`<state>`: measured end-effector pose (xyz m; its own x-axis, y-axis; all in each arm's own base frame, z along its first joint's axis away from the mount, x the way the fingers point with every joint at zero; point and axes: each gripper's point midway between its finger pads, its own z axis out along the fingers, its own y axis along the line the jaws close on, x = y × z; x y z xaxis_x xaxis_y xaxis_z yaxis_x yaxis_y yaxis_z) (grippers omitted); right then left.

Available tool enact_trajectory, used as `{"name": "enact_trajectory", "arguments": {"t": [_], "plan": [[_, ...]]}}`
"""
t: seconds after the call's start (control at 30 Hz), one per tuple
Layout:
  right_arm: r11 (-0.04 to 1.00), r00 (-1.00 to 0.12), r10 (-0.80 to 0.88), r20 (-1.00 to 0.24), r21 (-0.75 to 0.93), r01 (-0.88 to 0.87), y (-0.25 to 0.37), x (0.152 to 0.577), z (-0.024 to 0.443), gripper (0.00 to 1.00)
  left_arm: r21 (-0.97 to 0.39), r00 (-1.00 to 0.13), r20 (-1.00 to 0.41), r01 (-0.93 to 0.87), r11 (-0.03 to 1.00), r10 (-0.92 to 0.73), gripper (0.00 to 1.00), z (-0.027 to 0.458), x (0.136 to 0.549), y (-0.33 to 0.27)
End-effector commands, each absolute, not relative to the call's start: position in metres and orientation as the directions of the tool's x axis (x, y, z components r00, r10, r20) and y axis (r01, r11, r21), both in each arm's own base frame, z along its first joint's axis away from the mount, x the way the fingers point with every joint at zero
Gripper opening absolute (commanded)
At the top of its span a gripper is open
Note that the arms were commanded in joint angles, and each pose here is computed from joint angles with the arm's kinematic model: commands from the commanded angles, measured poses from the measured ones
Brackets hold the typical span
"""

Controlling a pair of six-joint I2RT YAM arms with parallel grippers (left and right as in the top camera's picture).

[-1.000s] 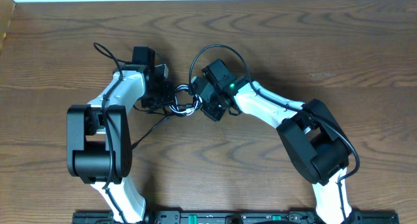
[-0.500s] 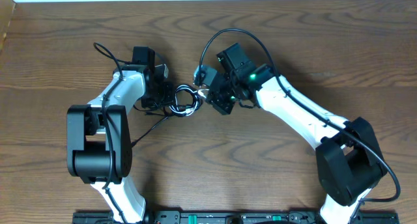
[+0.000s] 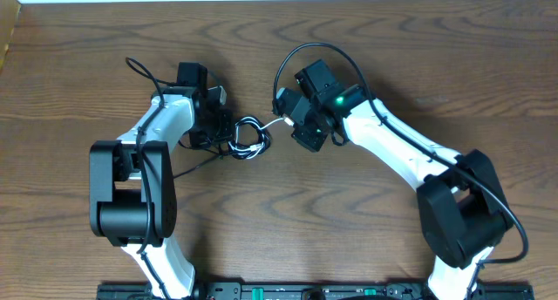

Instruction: Untangle cables

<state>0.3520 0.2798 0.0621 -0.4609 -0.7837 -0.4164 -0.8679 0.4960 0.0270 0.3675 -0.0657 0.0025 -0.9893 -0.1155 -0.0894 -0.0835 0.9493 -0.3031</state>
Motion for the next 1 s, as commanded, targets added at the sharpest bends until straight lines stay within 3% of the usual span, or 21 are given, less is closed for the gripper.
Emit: {"name": "enact_trajectory", "arguments": {"t": [0.0, 0.27, 0.43, 0.5, 0.57, 0.63, 0.83, 0.97], "plan": [[0.491, -0.471, -0.806, -0.359, 0.041, -0.870, 0.274, 0.348, 0.035, 0.01, -0.284, -0.995, -0.048, -0.070, 0.956, -0.086, 0.08, -0.010, 0.355, -0.070], [0.544, -0.520, -0.807, -0.278, -0.008, -0.839, 0.253, 0.358, 0.010, 0.04, -0.285, -0.995, -0.047, -0.069, 0.956, -0.085, 0.08, -0.010, 0.355, -0.070], [0.608, -0.567, -0.784, -0.253, -0.132, -0.783, 0.234, 0.378, 0.010, 0.28, -0.365, -0.997, -0.037, -0.055, 0.929, -0.074, 0.09, -0.006, 0.354, -0.084], [0.617, -0.574, -0.777, -0.260, -0.134, -0.775, 0.234, 0.380, 0.011, 0.56, -0.390, -0.997, -0.033, -0.054, 0.919, -0.072, 0.12, -0.004, 0.353, -0.089], [0.640, -0.593, -0.757, -0.274, -0.127, -0.758, 0.236, 0.381, 0.012, 0.69, -0.399, -0.997, -0.032, -0.053, 0.915, -0.072, 0.16, -0.003, 0.353, -0.090], [0.653, -0.603, -0.743, -0.292, -0.116, -0.749, 0.239, 0.383, 0.013, 0.69, -0.399, -0.997, -0.032, -0.053, 0.915, -0.072, 0.17, -0.003, 0.353, -0.090], [0.616, -0.586, -0.697, -0.413, 0.073, -0.784, 0.282, 0.379, 0.039, 0.71, -0.399, -0.997, -0.032, -0.053, 0.916, -0.072, 0.35, -0.003, 0.353, -0.090], [0.631, -0.603, -0.653, -0.458, 0.111, -0.768, 0.294, 0.386, 0.053, 0.79, -0.399, -0.997, -0.032, -0.054, 0.916, -0.073, 0.38, -0.003, 0.353, -0.090]]}}
